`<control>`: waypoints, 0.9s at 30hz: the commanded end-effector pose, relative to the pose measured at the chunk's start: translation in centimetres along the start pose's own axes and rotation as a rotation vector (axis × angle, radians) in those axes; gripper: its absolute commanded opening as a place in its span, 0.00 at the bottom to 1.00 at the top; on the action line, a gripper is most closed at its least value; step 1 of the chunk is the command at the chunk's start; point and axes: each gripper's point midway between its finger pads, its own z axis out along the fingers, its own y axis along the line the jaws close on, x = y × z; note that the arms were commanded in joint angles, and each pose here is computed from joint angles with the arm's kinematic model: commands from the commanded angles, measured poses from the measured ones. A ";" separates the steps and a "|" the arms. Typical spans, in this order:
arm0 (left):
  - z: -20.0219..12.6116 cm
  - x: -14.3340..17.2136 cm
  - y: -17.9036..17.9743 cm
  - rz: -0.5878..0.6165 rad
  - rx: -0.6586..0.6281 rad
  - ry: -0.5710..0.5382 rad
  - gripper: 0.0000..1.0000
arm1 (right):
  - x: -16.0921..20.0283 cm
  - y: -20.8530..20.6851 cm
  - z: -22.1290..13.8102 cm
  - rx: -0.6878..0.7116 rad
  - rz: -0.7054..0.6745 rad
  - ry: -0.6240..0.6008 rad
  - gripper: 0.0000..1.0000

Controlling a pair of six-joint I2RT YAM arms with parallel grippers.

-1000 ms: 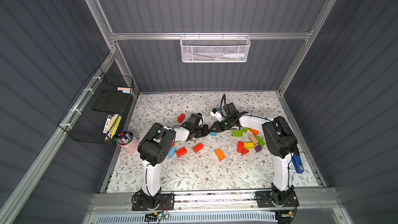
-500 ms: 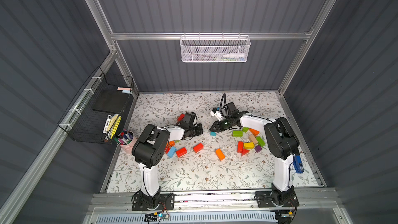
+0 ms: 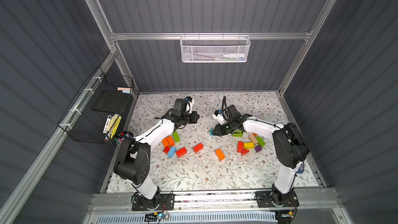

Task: Assemble a heart with building blocks
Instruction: Move the building block to the center of the board.

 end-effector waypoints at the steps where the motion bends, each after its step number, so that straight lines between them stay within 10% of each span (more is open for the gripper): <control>1: -4.2 -2.1 -1.1 0.134 -0.049 -0.017 0.22 | 1.2 -0.5 1.4 0.052 0.049 0.035 0.23; 20: -12.9 -7.1 -4.9 0.319 -0.048 -0.139 0.46 | -0.3 -4.0 3.7 0.229 0.094 0.028 0.41; 27: -15.3 -8.5 -6.1 0.342 -0.048 -0.154 0.73 | -1.7 -3.3 4.8 0.270 0.056 0.027 0.43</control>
